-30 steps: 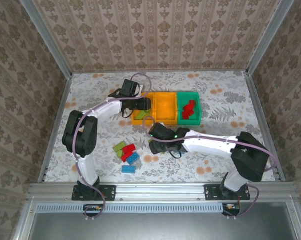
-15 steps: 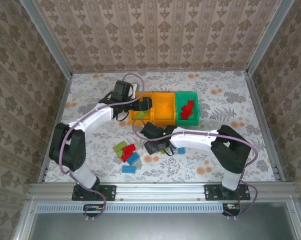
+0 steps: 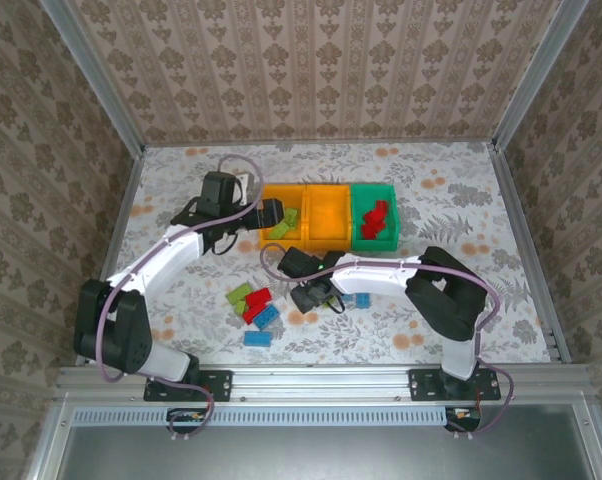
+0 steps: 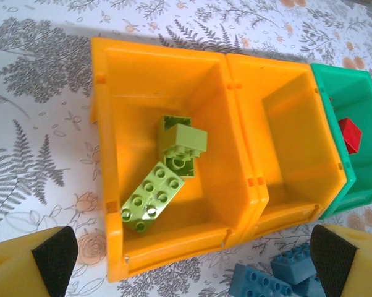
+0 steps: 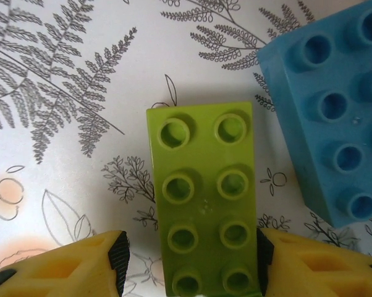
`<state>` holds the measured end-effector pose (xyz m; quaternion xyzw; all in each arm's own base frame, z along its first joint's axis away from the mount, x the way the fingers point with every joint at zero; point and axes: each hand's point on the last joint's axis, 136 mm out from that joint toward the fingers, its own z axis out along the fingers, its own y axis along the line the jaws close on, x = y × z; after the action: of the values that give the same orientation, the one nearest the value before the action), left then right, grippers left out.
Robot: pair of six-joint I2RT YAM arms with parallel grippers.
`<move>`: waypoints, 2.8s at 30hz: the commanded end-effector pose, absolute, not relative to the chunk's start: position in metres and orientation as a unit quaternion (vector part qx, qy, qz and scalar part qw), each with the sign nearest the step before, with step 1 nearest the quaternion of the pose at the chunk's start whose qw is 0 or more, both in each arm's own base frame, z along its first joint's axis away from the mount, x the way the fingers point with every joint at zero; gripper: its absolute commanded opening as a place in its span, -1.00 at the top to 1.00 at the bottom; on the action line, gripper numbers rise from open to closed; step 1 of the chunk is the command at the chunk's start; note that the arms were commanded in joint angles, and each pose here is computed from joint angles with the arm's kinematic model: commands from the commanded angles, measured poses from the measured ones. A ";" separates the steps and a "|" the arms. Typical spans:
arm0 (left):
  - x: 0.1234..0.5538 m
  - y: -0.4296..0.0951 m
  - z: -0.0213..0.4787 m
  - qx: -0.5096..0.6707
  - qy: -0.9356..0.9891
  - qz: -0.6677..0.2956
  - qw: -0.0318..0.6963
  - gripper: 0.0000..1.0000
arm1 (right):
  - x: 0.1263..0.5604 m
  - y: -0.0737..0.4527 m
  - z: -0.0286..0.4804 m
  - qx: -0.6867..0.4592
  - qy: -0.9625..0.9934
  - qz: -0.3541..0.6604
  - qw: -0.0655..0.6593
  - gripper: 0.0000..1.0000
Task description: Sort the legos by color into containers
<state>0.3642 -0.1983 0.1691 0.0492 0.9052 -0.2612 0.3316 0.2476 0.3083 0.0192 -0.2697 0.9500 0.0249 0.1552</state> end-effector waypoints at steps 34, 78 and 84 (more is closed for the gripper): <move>0.257 -0.125 0.078 0.026 0.960 -0.151 0.235 -1.00 | 0.416 0.352 0.125 -0.068 0.937 0.223 0.261 0.57; 0.180 -0.125 0.024 0.008 0.985 -0.098 0.144 0.28 | 0.432 0.314 0.169 -0.021 0.928 0.221 0.301 -0.57; 0.179 -0.127 0.023 0.004 0.984 -0.104 0.143 0.45 | 0.427 0.293 0.169 -0.007 0.929 0.210 0.306 -0.57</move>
<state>0.1905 -0.1340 0.0351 0.0089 0.9779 -0.1231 0.1690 0.4284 0.3065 0.1568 -0.0200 0.9321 0.2165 0.2895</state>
